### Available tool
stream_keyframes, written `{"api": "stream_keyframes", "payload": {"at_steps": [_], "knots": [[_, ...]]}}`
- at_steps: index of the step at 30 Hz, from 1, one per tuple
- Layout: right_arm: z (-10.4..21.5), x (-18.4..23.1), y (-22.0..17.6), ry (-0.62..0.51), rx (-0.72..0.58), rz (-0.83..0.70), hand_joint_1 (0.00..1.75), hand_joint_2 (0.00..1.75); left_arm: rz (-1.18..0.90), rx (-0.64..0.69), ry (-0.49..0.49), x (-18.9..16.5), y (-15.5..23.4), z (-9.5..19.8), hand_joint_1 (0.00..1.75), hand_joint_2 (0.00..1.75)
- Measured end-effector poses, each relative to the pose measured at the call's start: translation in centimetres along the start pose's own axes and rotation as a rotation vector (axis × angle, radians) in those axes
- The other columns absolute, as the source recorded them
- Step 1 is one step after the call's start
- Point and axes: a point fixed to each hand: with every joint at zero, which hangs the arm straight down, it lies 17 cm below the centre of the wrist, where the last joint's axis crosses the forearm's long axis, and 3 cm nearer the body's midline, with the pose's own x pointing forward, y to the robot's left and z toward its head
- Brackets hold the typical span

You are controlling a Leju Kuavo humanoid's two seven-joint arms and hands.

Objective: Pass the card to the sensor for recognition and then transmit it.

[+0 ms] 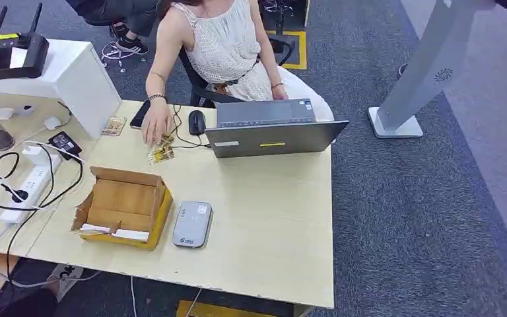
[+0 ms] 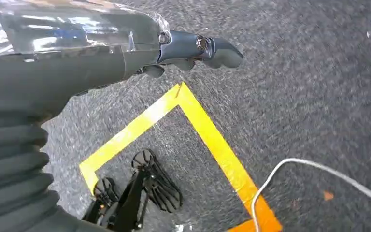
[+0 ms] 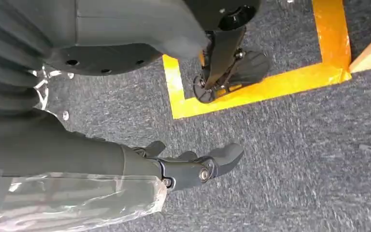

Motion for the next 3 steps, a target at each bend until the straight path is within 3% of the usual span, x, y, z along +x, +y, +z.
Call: {"api": "stream_keyframes", "payload": {"at_steps": [3], "knots": [[-0.08, -0.50, -0.37, 0.014, 0.011, 0.000, 0.00, 1.75, -0.040, -0.013, 0.004, -0.41, -0.14, 0.09, 0.00, 1.75]]}}
